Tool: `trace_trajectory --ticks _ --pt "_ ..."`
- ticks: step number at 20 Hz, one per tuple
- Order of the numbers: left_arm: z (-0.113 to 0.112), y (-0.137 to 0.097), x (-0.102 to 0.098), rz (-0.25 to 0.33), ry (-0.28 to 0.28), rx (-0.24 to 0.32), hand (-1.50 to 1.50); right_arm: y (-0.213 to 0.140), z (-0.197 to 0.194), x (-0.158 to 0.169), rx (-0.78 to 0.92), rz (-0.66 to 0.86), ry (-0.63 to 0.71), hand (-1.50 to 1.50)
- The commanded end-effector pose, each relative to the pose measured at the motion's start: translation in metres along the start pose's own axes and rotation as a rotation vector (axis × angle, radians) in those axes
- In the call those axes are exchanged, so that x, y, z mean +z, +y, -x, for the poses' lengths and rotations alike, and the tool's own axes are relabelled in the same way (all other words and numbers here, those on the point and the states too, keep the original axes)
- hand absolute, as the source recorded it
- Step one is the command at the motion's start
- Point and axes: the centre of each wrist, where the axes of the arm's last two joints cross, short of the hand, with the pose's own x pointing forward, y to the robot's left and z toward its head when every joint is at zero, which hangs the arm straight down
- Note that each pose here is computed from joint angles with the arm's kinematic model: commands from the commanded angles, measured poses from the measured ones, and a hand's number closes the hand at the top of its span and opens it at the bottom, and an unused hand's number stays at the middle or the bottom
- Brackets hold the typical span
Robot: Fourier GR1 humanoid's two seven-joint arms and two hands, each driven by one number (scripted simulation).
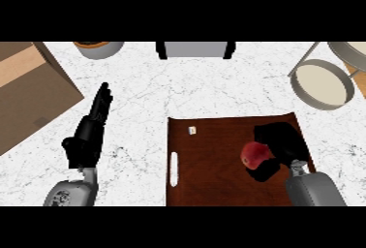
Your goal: Pick the pear from the tray and place it in the tiered basket
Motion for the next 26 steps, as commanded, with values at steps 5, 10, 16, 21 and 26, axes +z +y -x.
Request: trace_trajectory --ticks 5,10,16,21,26 --pt "-0.005 0.005 -0.002 0.008 0.001 -0.013 0.0 -0.07 0.007 -0.018 0.029 0.093 0.539 1.5" --pt "0.003 -0.009 0.012 -0.012 -0.003 0.001 0.0 -0.125 0.019 0.021 -0.002 0.245 0.606 1.5" --pt "0.0 0.004 0.007 0.004 -0.003 0.001 0.0 -0.216 0.0 0.067 -0.039 0.397 0.626 1.5" --pt "0.001 -0.006 -0.003 -0.002 0.01 0.005 0.0 -0.259 0.008 0.087 -0.085 0.438 0.638 1.5" --pt "0.001 -0.008 0.008 0.002 0.003 0.003 0.0 -0.289 0.039 0.089 -0.218 0.481 0.63 1.5"
